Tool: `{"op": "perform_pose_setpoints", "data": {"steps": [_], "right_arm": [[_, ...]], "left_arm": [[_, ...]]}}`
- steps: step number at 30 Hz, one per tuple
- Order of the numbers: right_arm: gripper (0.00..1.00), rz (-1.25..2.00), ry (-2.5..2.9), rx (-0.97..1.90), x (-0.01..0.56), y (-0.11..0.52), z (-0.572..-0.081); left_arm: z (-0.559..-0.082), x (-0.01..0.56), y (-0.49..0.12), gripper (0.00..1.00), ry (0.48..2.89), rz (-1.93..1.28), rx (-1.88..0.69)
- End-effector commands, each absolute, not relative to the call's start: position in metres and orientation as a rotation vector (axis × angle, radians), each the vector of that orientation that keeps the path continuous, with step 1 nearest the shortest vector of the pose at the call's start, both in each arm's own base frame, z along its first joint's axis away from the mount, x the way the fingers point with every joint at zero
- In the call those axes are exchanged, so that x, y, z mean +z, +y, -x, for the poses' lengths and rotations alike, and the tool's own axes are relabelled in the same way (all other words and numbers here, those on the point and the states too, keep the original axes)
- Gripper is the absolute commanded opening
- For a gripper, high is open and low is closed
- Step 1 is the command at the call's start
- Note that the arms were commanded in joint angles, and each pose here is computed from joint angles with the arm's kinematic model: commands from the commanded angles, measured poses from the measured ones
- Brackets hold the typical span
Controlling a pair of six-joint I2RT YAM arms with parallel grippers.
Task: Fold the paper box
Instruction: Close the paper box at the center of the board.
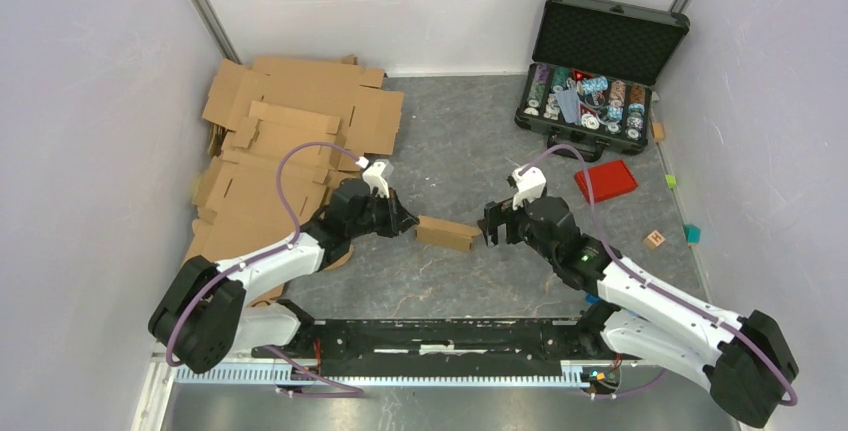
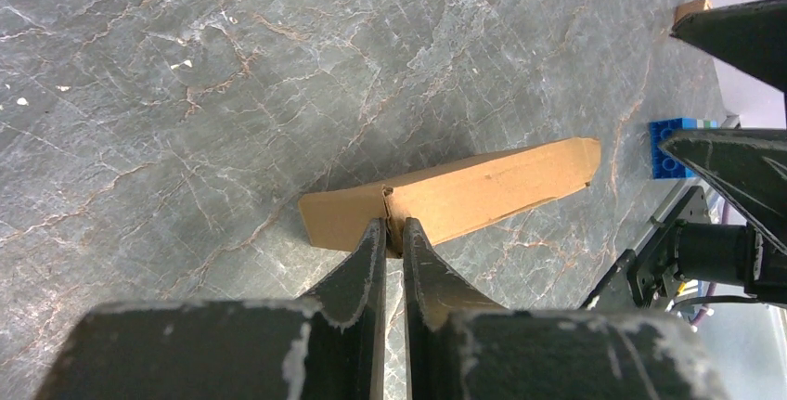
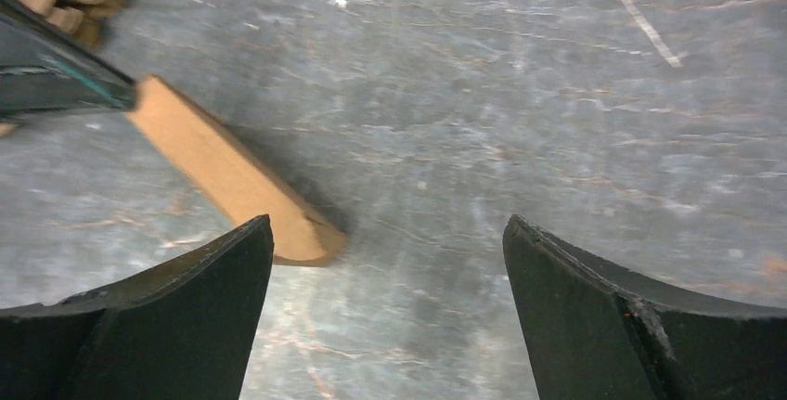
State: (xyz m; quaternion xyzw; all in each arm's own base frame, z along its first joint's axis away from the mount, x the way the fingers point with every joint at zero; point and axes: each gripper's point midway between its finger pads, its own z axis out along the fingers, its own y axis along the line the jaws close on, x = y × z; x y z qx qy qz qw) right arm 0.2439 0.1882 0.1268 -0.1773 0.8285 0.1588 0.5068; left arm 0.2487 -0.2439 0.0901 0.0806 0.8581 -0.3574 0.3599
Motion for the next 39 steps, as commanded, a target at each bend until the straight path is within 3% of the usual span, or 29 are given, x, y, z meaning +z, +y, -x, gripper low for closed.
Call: {"op": "perform_pose_setpoints", "data": {"steps": [1, 7, 17, 28, 39], "right_arm": [[0.98, 0.222, 1.952, 0.714, 0.148, 0.220, -0.234], [0.93, 0.104, 1.985, 0.848, 0.136, 0.231, -0.229], [0.69, -0.038, 2.051, 0.994, 0.109, 0.241, -0.218], [0.51, -0.069, 2.110, 0.964, 0.092, 0.242, -0.220], [0.51, -0.078, 2.080, 0.975, 0.103, 0.242, -0.227]], "left_arm": [[-0.219, 0.041, -0.223, 0.11, 2.405, -0.261, -0.815], [-0.218, 0.042, -0.224, 0.11, 2.407, -0.261, -0.824], [-0.216, 0.041, -0.225, 0.12, 2.408, -0.266, -0.827], [-0.214, 0.041, -0.225, 0.13, 2.406, -0.272, -0.830], [-0.212, 0.040, -0.225, 0.14, 2.410, -0.275, -0.832]]}}
